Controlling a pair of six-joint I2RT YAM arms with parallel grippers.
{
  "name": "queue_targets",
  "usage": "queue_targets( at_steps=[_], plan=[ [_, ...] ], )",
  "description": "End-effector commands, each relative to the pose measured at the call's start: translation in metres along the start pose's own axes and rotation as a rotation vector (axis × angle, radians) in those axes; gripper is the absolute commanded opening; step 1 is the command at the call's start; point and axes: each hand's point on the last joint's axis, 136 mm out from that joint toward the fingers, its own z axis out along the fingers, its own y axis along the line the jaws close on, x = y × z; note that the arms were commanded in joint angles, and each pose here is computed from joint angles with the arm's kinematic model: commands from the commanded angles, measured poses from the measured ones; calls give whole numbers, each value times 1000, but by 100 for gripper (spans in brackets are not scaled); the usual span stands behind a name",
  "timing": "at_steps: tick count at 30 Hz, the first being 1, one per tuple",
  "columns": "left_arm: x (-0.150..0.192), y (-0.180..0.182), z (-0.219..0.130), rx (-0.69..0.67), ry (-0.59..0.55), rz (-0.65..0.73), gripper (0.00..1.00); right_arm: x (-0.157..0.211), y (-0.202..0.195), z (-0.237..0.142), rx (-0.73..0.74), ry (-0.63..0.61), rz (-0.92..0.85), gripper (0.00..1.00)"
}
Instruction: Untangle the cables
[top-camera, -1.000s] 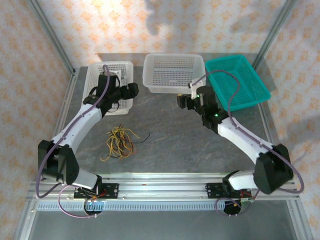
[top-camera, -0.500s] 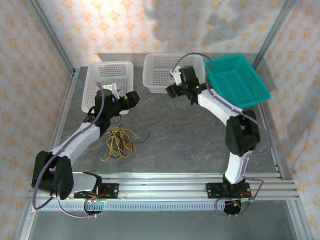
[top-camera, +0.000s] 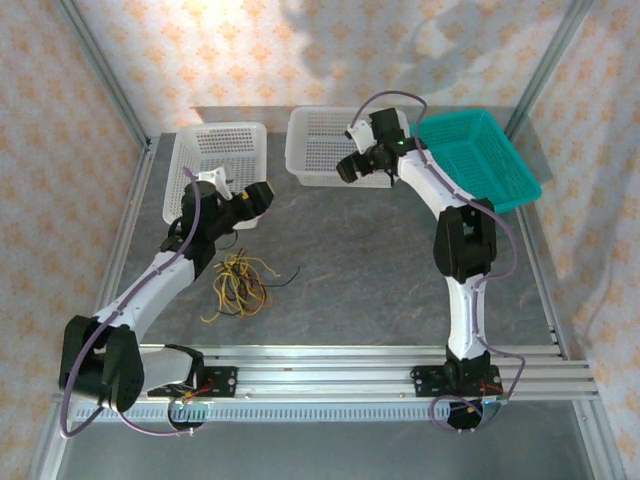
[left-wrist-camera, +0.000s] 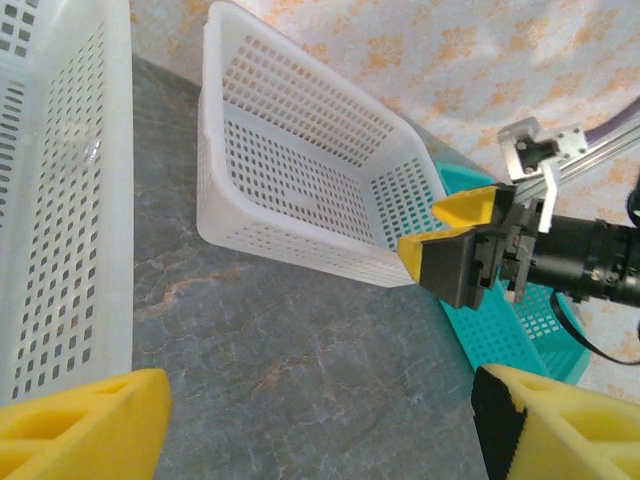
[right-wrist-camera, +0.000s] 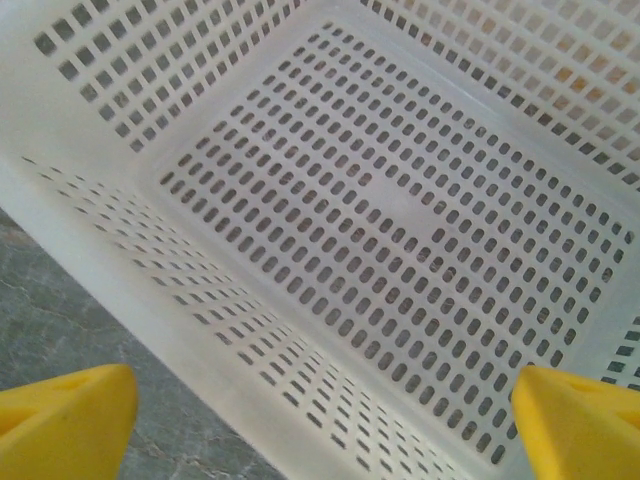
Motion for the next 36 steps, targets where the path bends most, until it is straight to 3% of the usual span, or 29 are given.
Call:
queue_targets(
  at_steps=[1, 9, 14, 18, 27, 32, 36],
  plan=[
    [-6, 1, -5, 7, -30, 0, 79, 15, 11, 9, -51, 62, -32, 96],
    [-12, -2, -5, 15, -42, 5, 78, 32, 0, 26, 17, 95, 4, 94],
    [-12, -1, -1, 18, -38, -4, 77, 28, 11, 22, -11, 101, 2, 77],
    [-12, 0, 3, 22, -35, -9, 77, 20, 36, 20, -44, 97, -6, 56],
    [-16, 6, 3, 0, -32, 0, 77, 14, 98, 24, 0, 144, 40, 30],
    [-19, 12, -3, -19, -41, -8, 77, -3, 119, 24, 11, 104, 210, 27],
    [-21, 19, -10, -38, -57, -15, 77, -21, 144, 25, -81, 50, 397, 27]
  ],
)
